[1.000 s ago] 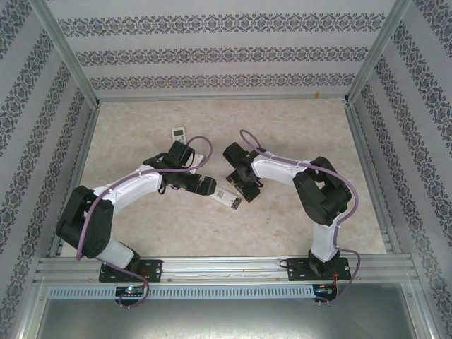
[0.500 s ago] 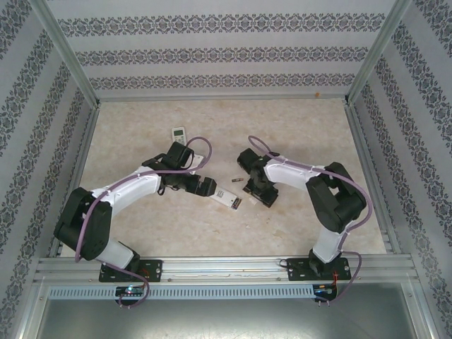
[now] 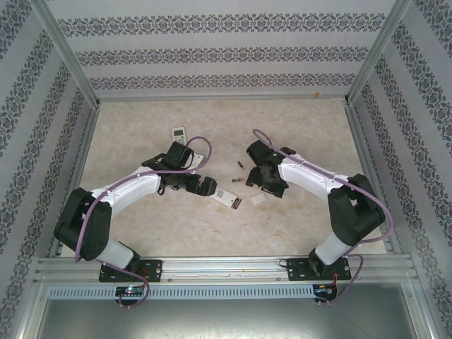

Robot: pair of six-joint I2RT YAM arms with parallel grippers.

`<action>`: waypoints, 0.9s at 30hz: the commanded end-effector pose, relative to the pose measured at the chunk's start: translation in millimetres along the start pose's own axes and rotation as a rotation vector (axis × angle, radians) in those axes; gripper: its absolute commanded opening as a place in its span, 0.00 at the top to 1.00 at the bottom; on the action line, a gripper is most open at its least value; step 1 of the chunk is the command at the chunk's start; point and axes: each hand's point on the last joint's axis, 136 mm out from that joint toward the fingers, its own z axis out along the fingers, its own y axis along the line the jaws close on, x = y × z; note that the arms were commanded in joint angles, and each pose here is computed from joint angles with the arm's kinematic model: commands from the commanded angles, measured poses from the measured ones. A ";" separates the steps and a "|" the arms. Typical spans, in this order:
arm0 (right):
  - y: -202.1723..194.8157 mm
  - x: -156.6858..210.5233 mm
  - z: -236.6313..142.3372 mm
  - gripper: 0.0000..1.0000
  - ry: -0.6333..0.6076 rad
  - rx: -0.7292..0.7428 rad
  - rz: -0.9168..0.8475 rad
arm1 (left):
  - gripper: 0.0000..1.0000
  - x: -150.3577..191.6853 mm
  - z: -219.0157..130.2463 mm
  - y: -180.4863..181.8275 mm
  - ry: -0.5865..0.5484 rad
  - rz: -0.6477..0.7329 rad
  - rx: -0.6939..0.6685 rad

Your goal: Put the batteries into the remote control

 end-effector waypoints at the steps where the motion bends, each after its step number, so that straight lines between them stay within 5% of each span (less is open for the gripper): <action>1: -18.3 21.6 6.4 0.10 0.161 0.129 -0.343 | 0.00 -8.0 -7.4 -2.9 -0.044 0.019 0.020; 11: 16.7 20.9 33.2 0.19 0.270 0.021 -0.471 | 0.00 -3.6 -8.8 -1.7 -0.046 0.012 0.016; 20: -3.1 31.2 48.0 0.31 0.318 0.099 -0.455 | 0.00 -2.6 -8.3 -0.7 -0.042 0.012 0.013; 27: -6.7 12.0 34.4 0.50 0.212 0.113 -0.132 | 0.00 -7.8 -7.1 -0.3 -0.048 0.002 0.009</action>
